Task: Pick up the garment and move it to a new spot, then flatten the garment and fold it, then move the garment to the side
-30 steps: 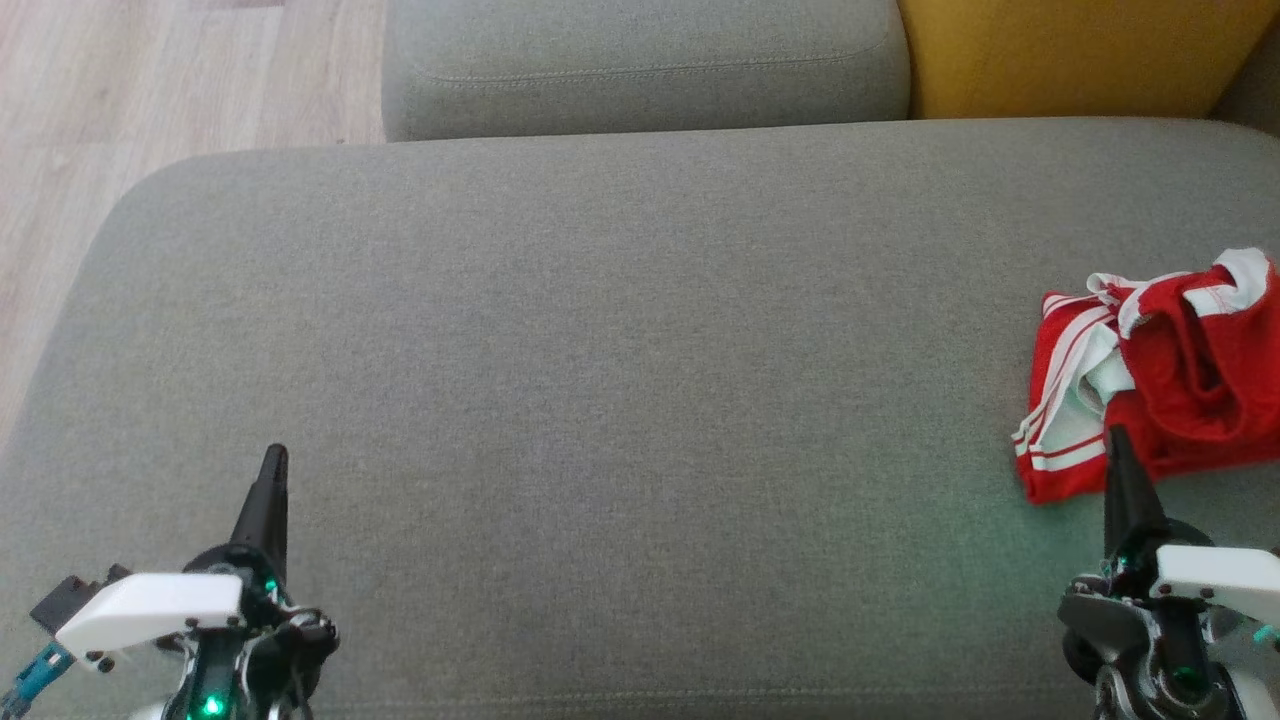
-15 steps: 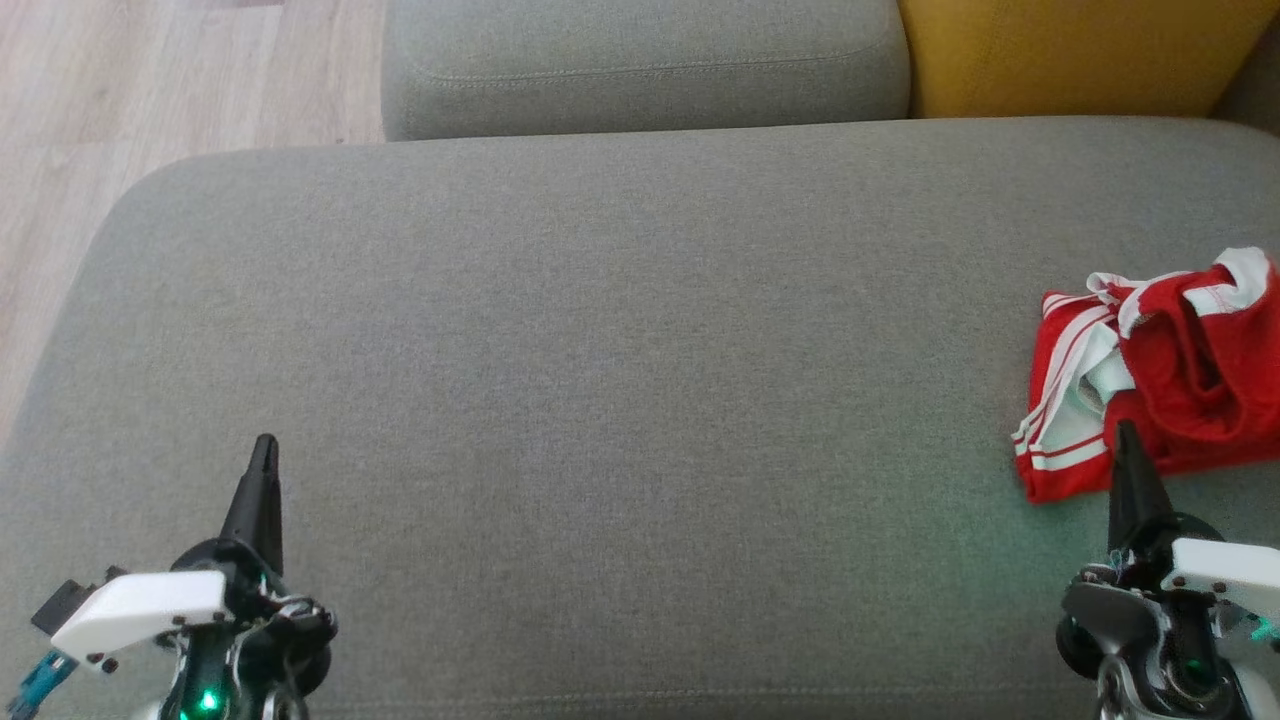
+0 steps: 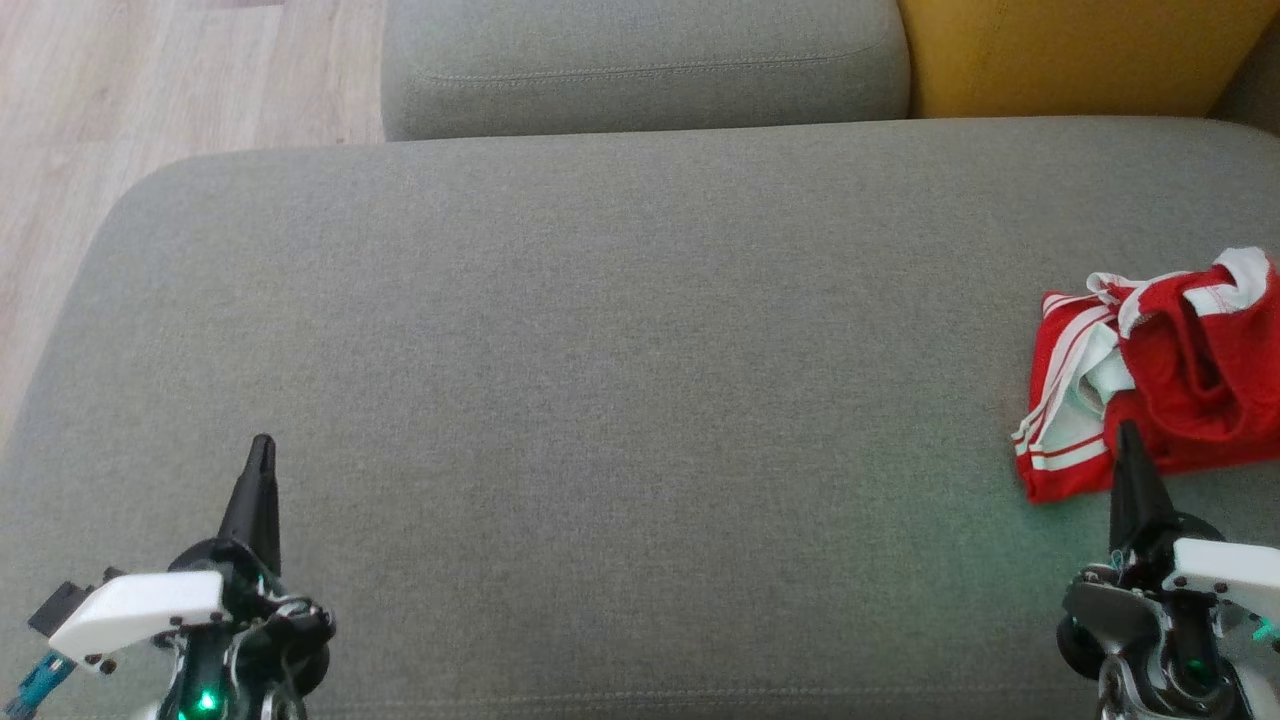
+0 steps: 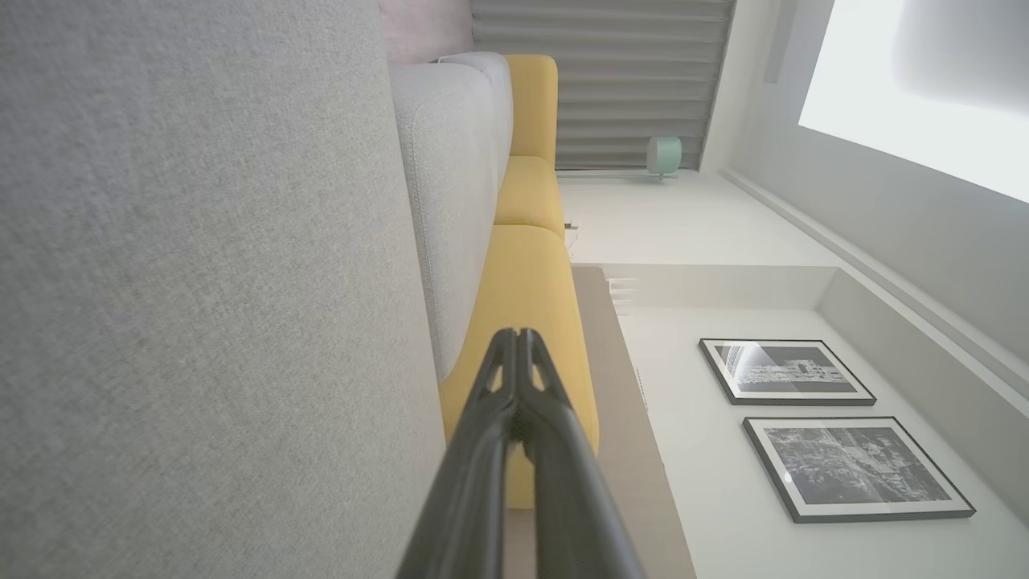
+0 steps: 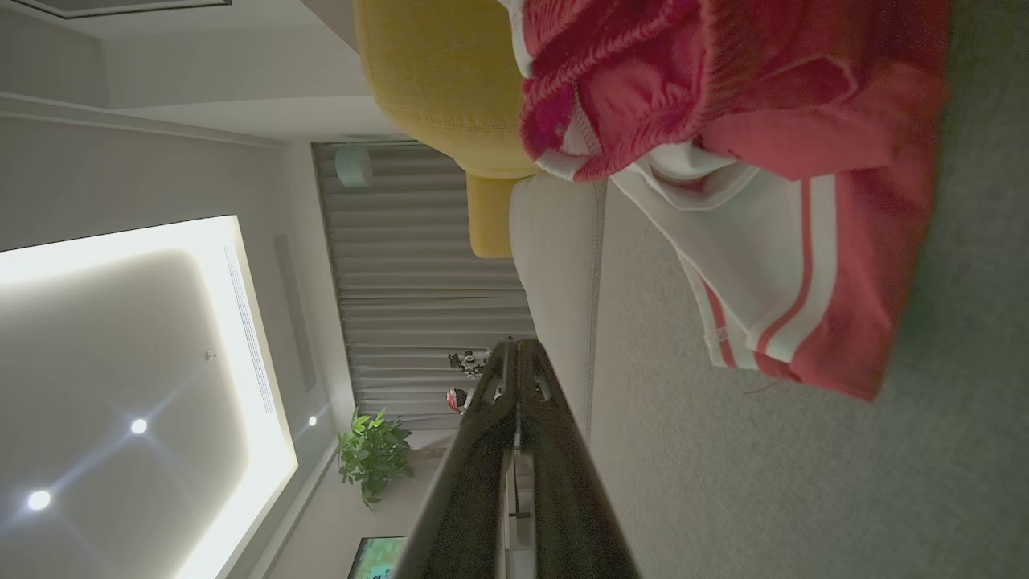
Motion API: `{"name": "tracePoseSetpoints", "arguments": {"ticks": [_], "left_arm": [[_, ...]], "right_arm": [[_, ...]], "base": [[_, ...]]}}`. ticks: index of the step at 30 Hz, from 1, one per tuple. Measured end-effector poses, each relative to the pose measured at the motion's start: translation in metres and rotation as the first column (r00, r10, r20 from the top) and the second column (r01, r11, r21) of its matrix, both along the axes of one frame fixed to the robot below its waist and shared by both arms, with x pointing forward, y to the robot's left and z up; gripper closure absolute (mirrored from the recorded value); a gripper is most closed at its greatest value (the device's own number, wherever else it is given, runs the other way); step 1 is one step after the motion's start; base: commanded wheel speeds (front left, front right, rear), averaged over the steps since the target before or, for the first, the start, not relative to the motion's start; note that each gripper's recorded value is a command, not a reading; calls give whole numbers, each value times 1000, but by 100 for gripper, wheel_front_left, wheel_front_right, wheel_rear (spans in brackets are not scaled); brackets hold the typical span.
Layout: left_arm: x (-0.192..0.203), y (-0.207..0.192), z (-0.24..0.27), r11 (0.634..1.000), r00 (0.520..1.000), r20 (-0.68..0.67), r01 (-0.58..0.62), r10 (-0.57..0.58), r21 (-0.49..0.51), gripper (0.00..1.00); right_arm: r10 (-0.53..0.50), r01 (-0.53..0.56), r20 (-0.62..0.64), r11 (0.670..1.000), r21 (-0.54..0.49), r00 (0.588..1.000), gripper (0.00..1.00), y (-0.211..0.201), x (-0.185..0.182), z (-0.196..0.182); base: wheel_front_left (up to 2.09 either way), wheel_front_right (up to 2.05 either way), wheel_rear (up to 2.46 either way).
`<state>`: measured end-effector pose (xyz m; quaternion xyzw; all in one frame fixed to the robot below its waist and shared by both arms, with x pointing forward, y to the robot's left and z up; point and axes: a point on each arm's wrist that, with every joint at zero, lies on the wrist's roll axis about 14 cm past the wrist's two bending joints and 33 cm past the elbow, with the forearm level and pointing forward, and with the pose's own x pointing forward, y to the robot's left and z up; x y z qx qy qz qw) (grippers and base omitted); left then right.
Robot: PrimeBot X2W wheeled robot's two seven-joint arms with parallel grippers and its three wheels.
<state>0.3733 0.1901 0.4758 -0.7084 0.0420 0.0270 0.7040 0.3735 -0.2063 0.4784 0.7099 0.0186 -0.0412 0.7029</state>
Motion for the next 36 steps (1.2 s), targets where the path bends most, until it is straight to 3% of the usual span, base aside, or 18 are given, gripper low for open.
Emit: {"name": "tracePoseSetpoints", "arguments": {"ticks": [36], "left_arm": [[0, 0, 0, 1000, 1000, 1, -5, 5, -6, 100]], "right_arm": [[4, -4, 0, 1000, 1, 1000, 100, 0, 0, 0]], "base": [[0, 0, 0]]}}
